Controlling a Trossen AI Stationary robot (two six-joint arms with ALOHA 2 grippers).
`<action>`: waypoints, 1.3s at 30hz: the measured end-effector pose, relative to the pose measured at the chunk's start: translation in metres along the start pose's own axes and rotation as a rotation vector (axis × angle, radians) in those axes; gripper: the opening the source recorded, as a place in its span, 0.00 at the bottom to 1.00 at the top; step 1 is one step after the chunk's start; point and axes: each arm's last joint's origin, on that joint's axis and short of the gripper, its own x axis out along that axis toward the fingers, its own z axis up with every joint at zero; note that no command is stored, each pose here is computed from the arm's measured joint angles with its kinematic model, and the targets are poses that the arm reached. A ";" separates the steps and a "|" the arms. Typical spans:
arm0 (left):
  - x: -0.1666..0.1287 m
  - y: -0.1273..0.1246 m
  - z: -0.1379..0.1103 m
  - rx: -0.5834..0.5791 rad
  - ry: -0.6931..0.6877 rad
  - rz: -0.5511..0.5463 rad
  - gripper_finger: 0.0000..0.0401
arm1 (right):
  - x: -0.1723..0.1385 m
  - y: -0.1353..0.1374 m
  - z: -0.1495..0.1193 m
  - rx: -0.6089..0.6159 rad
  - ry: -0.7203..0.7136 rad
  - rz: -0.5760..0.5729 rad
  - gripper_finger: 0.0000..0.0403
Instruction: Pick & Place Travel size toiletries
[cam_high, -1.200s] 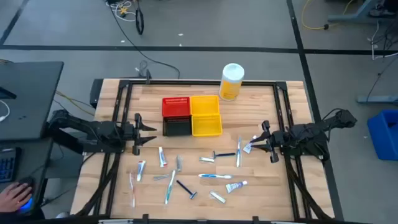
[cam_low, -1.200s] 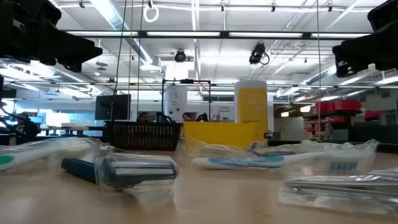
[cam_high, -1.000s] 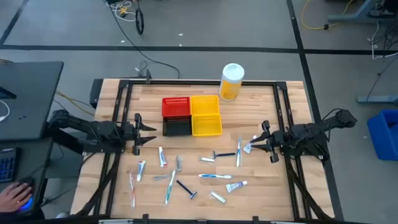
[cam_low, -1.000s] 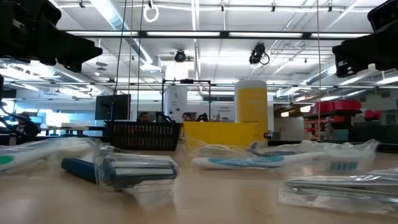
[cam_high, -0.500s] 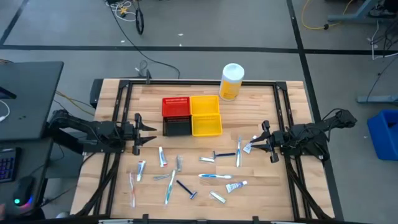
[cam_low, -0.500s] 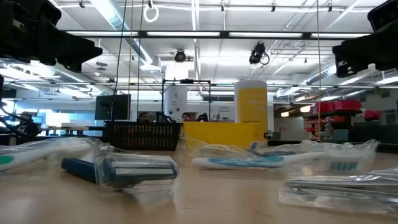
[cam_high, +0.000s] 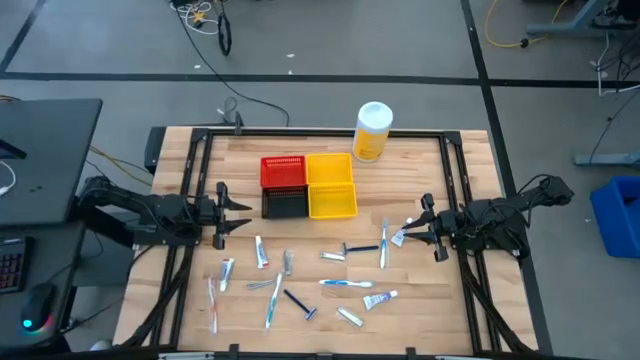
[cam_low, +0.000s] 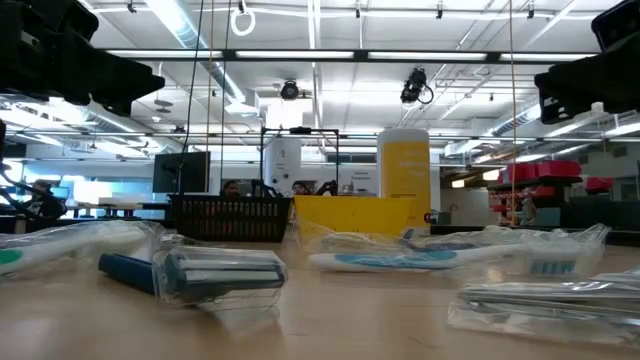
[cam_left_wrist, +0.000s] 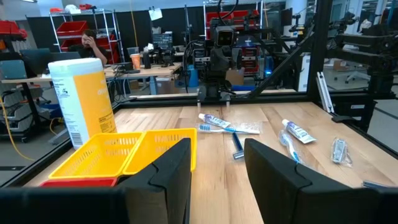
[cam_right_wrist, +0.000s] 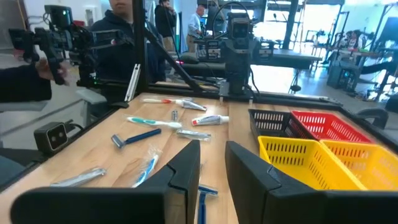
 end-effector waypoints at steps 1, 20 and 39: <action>0.000 0.000 0.001 0.007 -0.013 0.001 0.40 | 0.000 0.000 0.000 -0.014 -0.004 0.000 0.22; -0.001 0.001 0.012 -0.142 -0.119 0.005 0.40 | -0.001 -0.001 0.011 0.052 -0.111 -0.005 0.21; -0.001 0.005 0.022 -0.199 -0.214 0.108 0.40 | -0.001 -0.015 0.023 0.045 -0.207 -0.381 0.32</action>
